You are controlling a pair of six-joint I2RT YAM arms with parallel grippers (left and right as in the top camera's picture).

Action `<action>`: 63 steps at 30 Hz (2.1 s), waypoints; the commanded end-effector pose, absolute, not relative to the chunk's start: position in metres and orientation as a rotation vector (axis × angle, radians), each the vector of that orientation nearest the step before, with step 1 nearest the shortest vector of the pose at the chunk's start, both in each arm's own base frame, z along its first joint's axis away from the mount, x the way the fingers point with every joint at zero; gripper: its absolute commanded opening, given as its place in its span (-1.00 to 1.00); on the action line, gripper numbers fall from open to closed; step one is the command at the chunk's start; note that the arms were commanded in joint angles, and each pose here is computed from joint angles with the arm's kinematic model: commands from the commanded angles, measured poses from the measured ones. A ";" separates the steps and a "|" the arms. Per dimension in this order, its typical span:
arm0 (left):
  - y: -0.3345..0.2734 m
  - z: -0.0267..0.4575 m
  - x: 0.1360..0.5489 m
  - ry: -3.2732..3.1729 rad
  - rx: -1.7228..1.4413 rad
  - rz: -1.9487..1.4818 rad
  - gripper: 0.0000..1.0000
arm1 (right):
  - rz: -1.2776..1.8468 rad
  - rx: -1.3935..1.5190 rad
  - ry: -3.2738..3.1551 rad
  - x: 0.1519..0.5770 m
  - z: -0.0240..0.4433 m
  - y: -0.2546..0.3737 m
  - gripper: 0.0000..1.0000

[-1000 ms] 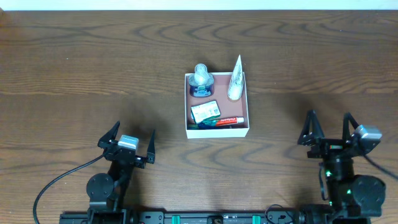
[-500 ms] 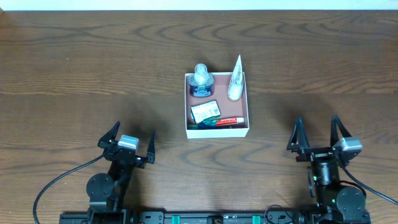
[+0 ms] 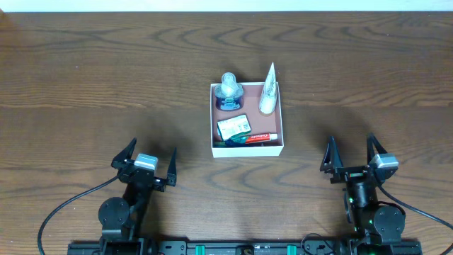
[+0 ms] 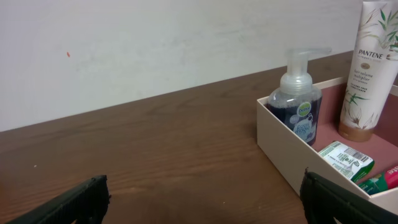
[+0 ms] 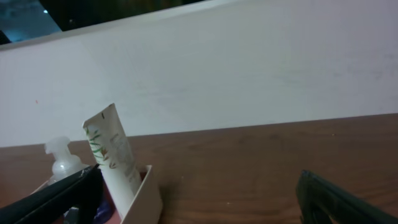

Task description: Pack container

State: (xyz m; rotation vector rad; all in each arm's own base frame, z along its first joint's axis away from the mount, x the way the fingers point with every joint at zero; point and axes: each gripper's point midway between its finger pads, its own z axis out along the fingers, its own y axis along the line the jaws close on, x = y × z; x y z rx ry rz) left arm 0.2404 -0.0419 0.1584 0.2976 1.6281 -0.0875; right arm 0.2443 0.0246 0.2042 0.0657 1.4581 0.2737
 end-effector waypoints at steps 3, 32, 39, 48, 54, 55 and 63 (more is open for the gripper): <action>-0.040 0.142 0.240 1.678 0.288 -0.093 0.96 | 0.245 0.030 1.515 0.245 0.190 0.027 0.99; -0.040 0.142 0.240 1.678 0.288 -0.093 0.96 | 0.183 0.016 1.645 0.245 0.157 0.023 0.99; -0.040 0.142 0.240 1.678 0.288 -0.093 0.96 | 0.184 0.015 1.645 0.245 0.157 0.023 0.98; -0.040 0.142 0.240 1.678 0.288 -0.093 0.96 | 0.184 0.015 1.645 0.245 0.157 0.023 0.98; -0.040 0.142 0.240 1.678 0.288 -0.093 0.96 | 0.184 0.015 1.645 0.245 0.157 0.023 0.99; -0.040 0.142 0.240 1.678 0.288 -0.093 0.96 | 0.184 0.015 1.645 0.245 0.157 0.023 0.99; -0.040 0.142 0.240 1.678 0.288 -0.093 0.96 | 0.184 0.015 1.645 0.245 0.157 0.023 0.99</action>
